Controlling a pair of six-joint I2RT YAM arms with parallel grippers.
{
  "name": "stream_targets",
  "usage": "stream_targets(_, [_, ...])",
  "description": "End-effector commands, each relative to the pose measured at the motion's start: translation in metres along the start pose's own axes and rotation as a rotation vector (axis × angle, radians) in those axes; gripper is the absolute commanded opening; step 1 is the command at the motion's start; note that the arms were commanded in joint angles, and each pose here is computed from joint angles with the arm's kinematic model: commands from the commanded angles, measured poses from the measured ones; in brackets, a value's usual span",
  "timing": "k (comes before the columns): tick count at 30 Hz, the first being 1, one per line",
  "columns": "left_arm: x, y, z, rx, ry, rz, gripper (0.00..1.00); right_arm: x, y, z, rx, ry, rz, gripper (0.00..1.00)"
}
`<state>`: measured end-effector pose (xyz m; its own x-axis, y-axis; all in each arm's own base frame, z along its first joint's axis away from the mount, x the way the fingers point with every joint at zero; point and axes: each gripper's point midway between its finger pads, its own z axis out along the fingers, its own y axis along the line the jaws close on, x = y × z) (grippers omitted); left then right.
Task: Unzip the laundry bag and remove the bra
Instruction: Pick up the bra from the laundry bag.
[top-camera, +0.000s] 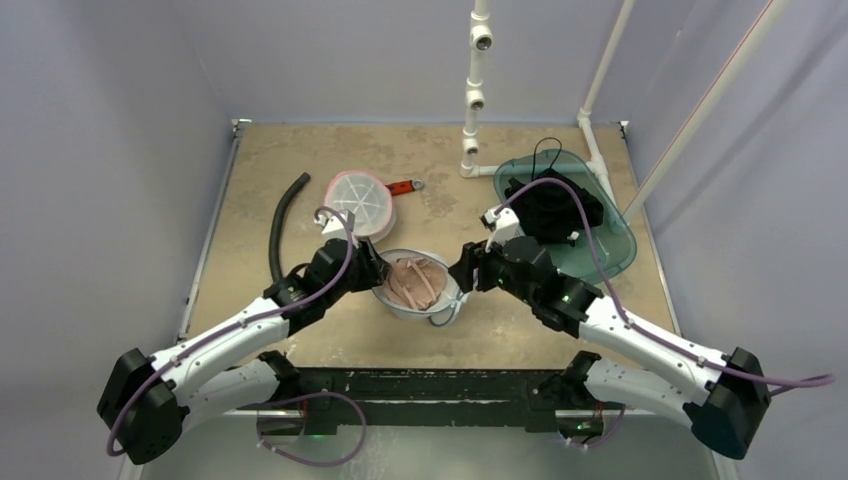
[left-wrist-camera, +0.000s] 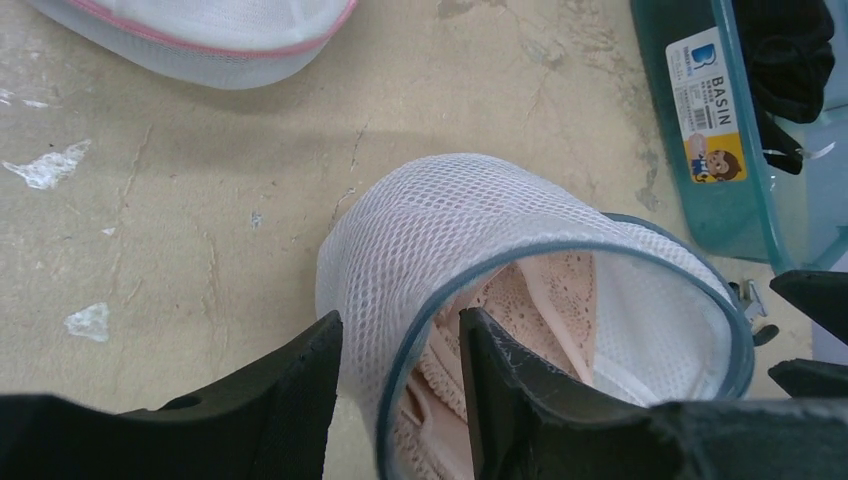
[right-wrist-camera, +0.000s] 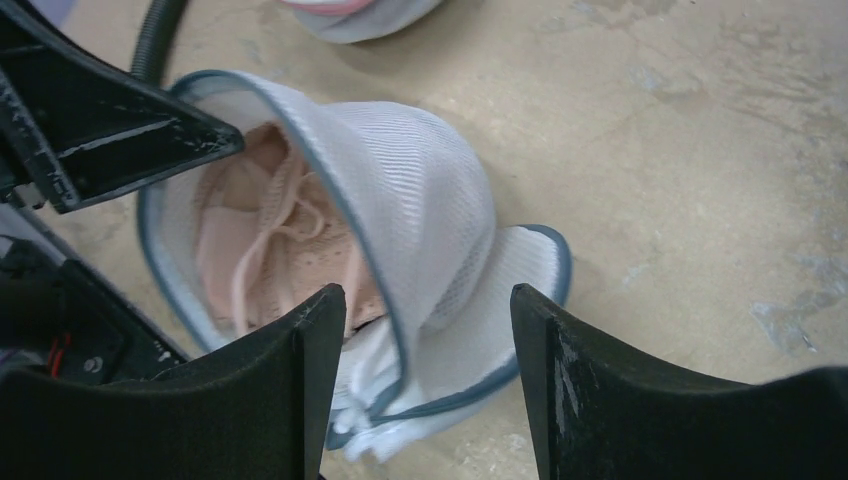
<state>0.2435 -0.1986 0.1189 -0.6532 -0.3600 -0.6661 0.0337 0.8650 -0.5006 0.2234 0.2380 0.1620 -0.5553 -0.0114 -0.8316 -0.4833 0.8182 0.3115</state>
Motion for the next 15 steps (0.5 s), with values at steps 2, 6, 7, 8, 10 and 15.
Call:
stream_targets(2, [-0.029,-0.014,-0.022,0.023,-0.066,-0.008,0.47,-0.017,0.031,-0.012,-0.081,-0.047,-0.041,0.64])
stream_targets(6, [-0.030,-0.015,-0.028,0.027,-0.062,0.000,0.47,-0.027,0.052,-0.018,-0.092,-0.052,-0.089,0.63])
stream_targets(7, [-0.029,-0.014,-0.028,0.028,-0.057,0.003,0.46,-0.028,0.062,-0.018,-0.113,-0.046,-0.107,0.63])
stream_targets(8, [-0.027,-0.014,-0.028,0.029,-0.052,0.004,0.46,-0.025,0.072,-0.016,-0.136,-0.023,-0.130,0.63])
stream_targets(10, [-0.025,-0.013,-0.027,0.027,-0.043,0.005,0.43,-0.014,0.088,-0.011,-0.162,0.035,-0.162,0.63])
stream_targets(15, [-0.019,-0.013,-0.024,0.038,-0.026,0.006,0.28,0.008,0.101,0.010,-0.152,0.099,-0.143,0.63])
